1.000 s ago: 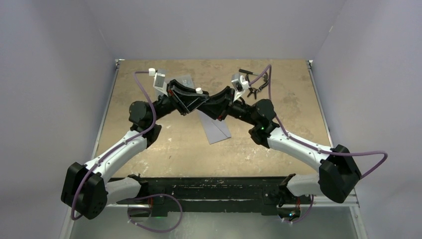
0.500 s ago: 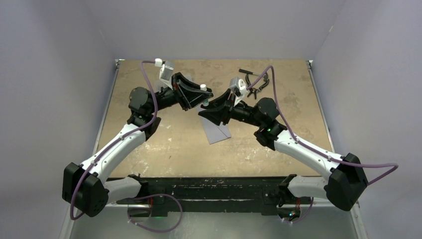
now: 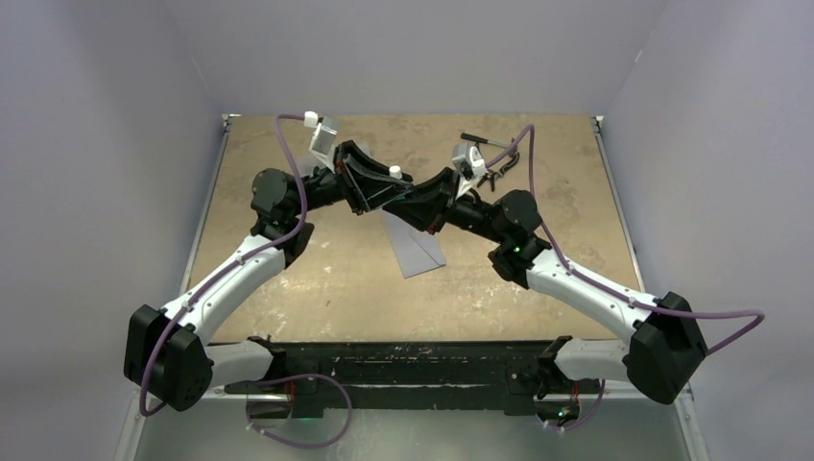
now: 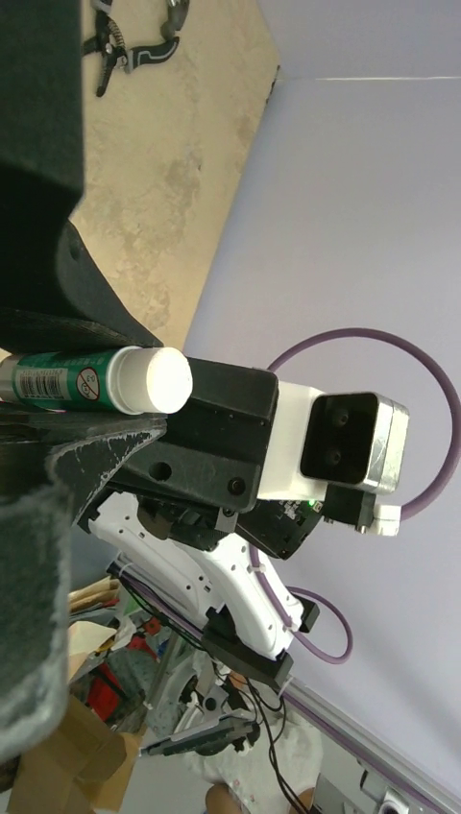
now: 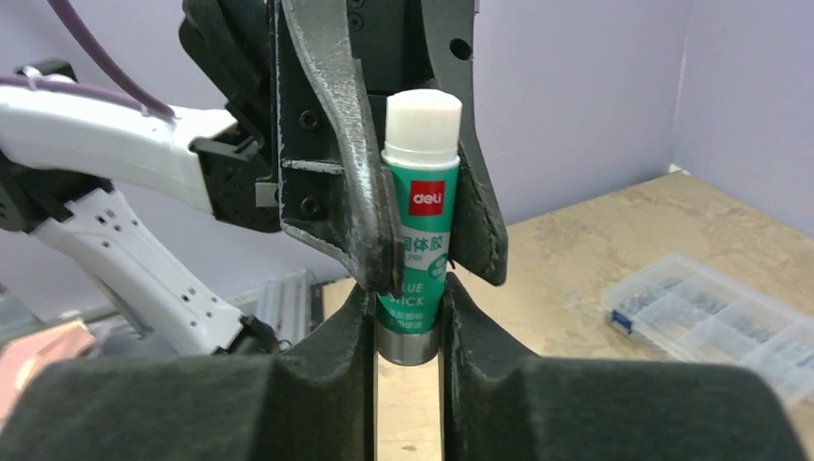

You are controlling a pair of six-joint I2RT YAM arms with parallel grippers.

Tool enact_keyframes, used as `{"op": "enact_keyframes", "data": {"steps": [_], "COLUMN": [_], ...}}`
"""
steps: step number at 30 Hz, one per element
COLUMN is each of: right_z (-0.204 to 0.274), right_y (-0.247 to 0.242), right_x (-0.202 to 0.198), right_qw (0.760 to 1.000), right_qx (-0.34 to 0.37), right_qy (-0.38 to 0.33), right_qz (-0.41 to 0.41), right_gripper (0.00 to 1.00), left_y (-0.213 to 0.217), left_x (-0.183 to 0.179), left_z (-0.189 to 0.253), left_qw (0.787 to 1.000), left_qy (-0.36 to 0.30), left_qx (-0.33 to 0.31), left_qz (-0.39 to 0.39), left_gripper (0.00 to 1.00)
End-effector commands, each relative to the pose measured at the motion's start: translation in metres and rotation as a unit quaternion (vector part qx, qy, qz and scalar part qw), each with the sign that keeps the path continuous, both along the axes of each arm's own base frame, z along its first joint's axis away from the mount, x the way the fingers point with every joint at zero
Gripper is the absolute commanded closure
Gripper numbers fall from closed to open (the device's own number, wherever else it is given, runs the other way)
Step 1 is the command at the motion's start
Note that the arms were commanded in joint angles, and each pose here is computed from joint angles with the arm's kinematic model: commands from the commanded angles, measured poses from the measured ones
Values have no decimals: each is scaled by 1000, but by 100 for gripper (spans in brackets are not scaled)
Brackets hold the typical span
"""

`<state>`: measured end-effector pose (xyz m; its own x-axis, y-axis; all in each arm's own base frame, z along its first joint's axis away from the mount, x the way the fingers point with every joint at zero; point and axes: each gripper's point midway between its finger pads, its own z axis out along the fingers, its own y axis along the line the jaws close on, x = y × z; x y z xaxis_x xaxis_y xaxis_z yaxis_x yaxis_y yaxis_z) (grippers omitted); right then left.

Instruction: Place the letter into the envelope and seal it

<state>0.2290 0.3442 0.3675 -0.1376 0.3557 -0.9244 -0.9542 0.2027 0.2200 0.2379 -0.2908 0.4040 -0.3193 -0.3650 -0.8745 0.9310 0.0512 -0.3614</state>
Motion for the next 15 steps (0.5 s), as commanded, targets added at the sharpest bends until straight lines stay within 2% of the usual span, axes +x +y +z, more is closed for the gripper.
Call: {"op": "enact_keyframes", "data": {"steps": [1, 2, 3, 6, 8, 11, 15], "right_z": [35, 37, 39, 50, 59, 67, 69], "right_y": [-10, -11, -12, -18, -23, -28, -21], "right_x": [-6, -7, -6, -6, -8, -12, -17], "right_qw": [998, 998, 998, 995, 992, 988, 989], "right_qx": [50, 53, 59, 90, 120, 152, 141], "right_qy": [-36, -35, -35, -30, -26, -24, -37], "right_qz": [-8, -8, -11, -20, -21, -14, 12], "right_gripper": [92, 97, 100, 100, 100, 100, 100], "left_y": [5, 6, 6, 10, 13, 13, 10], "left_x": [-12, -12, -11, -6, -6, -6, -9], "left_z": [29, 31, 32, 36, 35, 30, 29], "left_qw": [999, 999, 999, 998, 997, 997, 997], "left_qy": [-22, -20, -14, 5, 8, 18, 18], "left_qx": [-35, -39, -43, -65, -79, -78, -76], "left_qz": [-11, -10, -6, 11, 18, 17, -2], "left_gripper": [100, 99, 92, 70, 62, 60, 60]}}
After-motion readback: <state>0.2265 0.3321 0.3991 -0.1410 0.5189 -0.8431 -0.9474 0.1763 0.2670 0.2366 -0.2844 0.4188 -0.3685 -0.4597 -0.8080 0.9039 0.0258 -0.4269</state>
